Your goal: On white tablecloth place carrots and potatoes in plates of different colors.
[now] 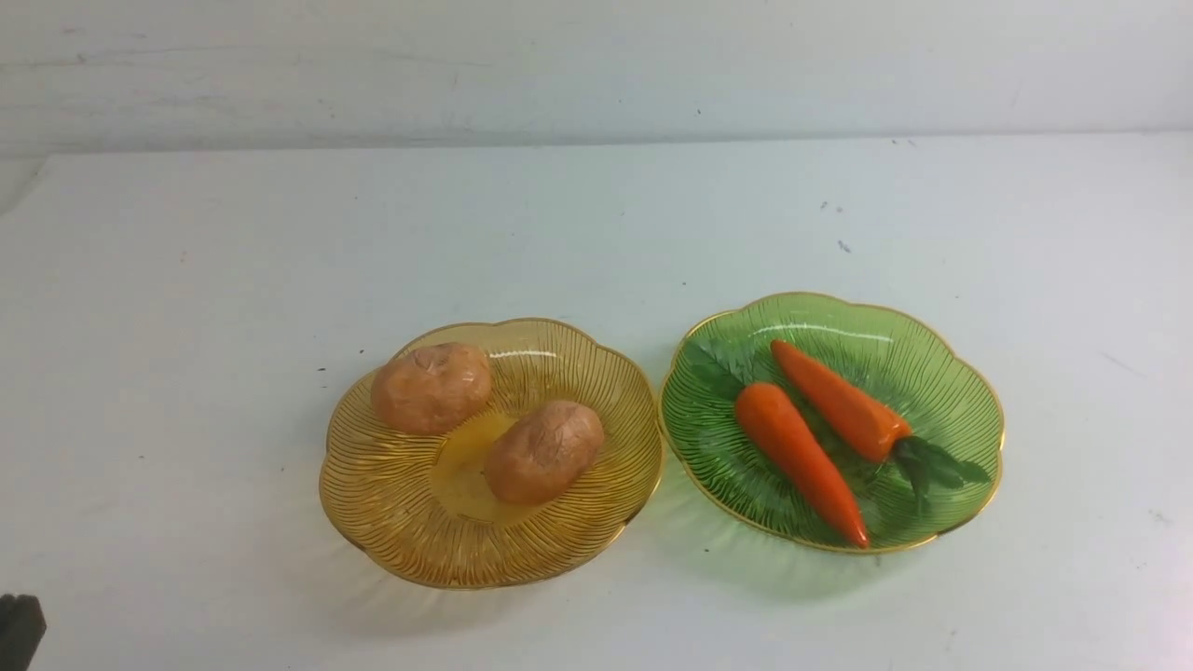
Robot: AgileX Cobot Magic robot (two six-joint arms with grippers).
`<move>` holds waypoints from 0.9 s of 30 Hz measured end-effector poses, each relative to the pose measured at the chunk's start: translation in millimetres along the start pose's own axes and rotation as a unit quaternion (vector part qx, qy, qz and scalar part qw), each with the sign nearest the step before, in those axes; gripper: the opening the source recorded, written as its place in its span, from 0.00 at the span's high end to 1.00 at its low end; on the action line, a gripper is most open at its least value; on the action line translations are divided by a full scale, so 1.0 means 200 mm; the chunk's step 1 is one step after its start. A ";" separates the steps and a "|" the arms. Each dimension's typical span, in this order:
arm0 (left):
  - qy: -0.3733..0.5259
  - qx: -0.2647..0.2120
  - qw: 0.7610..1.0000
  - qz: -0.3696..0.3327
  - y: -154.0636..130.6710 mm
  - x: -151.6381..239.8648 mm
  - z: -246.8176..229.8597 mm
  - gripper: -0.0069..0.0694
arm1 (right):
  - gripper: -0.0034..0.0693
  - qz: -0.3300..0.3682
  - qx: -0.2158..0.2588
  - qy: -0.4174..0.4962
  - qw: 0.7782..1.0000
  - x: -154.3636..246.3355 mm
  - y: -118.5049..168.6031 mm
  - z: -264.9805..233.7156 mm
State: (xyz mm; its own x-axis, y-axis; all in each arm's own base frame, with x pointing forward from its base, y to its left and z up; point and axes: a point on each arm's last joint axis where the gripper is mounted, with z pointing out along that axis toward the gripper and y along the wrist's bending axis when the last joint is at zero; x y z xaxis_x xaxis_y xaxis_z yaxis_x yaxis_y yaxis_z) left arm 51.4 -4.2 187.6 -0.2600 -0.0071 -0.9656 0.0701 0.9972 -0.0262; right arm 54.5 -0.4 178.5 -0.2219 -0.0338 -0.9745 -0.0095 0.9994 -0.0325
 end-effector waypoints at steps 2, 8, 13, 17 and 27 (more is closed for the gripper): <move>0.015 -0.001 1.000 0.000 0.00 0.05 0.02 0.91 | 0.97 0.000 0.000 0.000 1.000 0.00 0.00 0.00; 0.023 -0.001 1.000 -0.001 0.00 0.08 0.03 0.91 | 0.97 0.000 0.000 0.000 1.000 0.00 0.00 0.00; 0.024 -0.001 1.000 -0.002 0.00 0.08 0.03 0.91 | 0.97 0.000 0.000 0.000 1.000 0.00 0.00 0.00; 0.024 -0.001 1.000 -0.002 0.00 0.08 0.03 0.91 | 0.97 0.000 0.000 0.000 1.000 0.00 0.00 0.00; 0.024 -0.001 1.000 -0.002 0.00 0.08 0.03 0.91 | 0.97 0.000 0.000 0.000 1.000 0.00 0.00 0.00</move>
State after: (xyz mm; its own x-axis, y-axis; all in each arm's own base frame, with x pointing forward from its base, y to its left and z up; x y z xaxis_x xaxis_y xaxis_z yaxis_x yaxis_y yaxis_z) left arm 52.2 -4.2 170.3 -0.3060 -0.0080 -0.9520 0.0670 0.9973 -0.0299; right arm 54.5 -0.4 178.5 -0.2219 -0.0338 -0.9745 -0.0095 0.9994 -0.0325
